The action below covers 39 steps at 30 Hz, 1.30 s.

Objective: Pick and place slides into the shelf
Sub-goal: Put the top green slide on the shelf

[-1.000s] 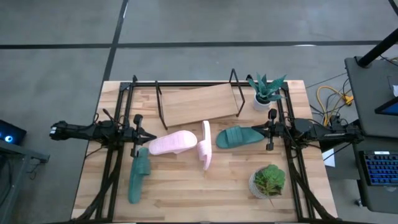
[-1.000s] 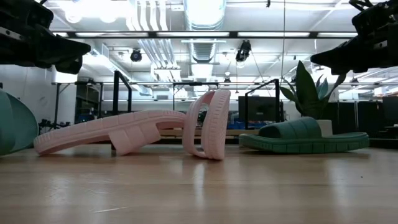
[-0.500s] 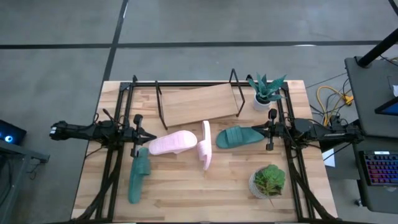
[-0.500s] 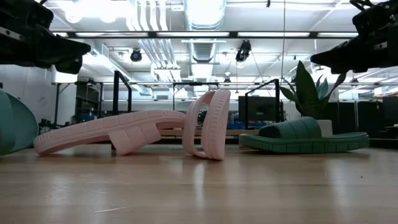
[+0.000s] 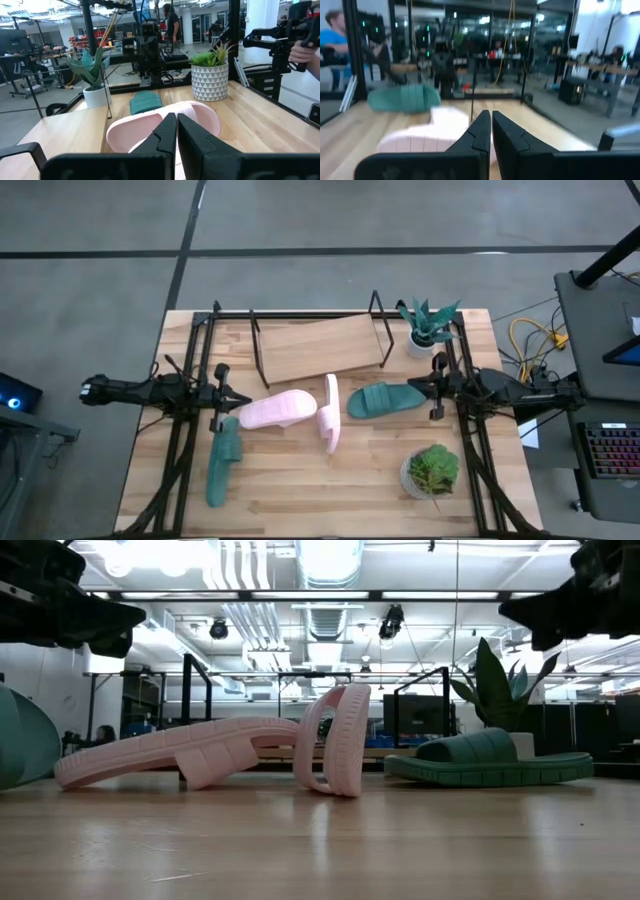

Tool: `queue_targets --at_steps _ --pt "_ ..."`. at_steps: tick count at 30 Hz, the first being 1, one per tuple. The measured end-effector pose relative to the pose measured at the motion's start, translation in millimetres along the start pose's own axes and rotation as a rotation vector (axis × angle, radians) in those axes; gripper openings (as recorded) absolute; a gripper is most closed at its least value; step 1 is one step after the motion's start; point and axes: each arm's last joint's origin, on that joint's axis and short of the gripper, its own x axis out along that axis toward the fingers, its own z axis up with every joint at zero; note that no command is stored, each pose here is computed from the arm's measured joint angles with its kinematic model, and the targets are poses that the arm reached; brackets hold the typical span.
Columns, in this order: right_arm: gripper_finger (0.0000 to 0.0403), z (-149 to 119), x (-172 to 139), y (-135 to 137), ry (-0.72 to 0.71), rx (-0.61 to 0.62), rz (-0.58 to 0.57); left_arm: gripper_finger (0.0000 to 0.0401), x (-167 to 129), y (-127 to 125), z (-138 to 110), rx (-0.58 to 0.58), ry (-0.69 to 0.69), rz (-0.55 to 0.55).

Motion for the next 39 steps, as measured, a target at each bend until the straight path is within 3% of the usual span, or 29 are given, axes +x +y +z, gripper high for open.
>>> queue_targets --at_steps 3,6,8,11,15,21,23,25,29,33,39 --pt "0.0009 5.1 0.0 -0.5 -0.052 -0.023 -0.006 0.0000 0.0 0.0 0.0 0.033 0.000 0.001" --pt "0.0009 9.9 -0.4 -1.8 -0.098 -0.052 -0.039 0.0000 0.0 1.1 3.0 0.163 -0.025 0.034" --pt "0.0014 12.4 -0.7 -3.2 -0.111 -0.067 -0.082 0.0000 -0.6 4.5 7.6 0.186 -0.055 0.141" --pt "0.0035 15.6 0.1 -4.2 -0.101 -0.091 -0.108 0.0000 -2.2 11.0 11.2 0.131 -0.059 0.357" --pt "0.0088 25.4 6.3 -5.0 -0.040 -0.001 -0.139 0.0004 -1.9 14.3 10.4 0.263 0.009 0.487" --pt "0.0179 44.7 25.4 -8.1 0.225 0.198 -0.331 0.0081 2.8 13.4 12.6 0.269 -0.009 0.460" --pt "0.0195 56.3 32.8 -9.0 0.245 0.326 -0.405 0.0116 4.3 12.9 14.4 0.286 -0.025 0.445" --pt "0.0201 65.9 40.8 -8.9 0.242 0.443 -0.452 0.0145 5.6 13.0 17.2 0.292 -0.048 0.447" --pt "0.0200 76.7 56.7 -6.7 0.285 0.517 -0.484 0.0177 8.6 12.7 19.1 0.329 -0.057 0.443" --pt "0.0194 74.8 65.8 -3.3 0.434 0.595 -0.502 0.0184 12.7 11.8 18.0 0.348 -0.045 0.424" --pt "0.0194 51.0 71.4 3.7 0.649 0.737 -0.512 0.0184 16.9 11.1 26.8 0.393 -0.114 0.400"
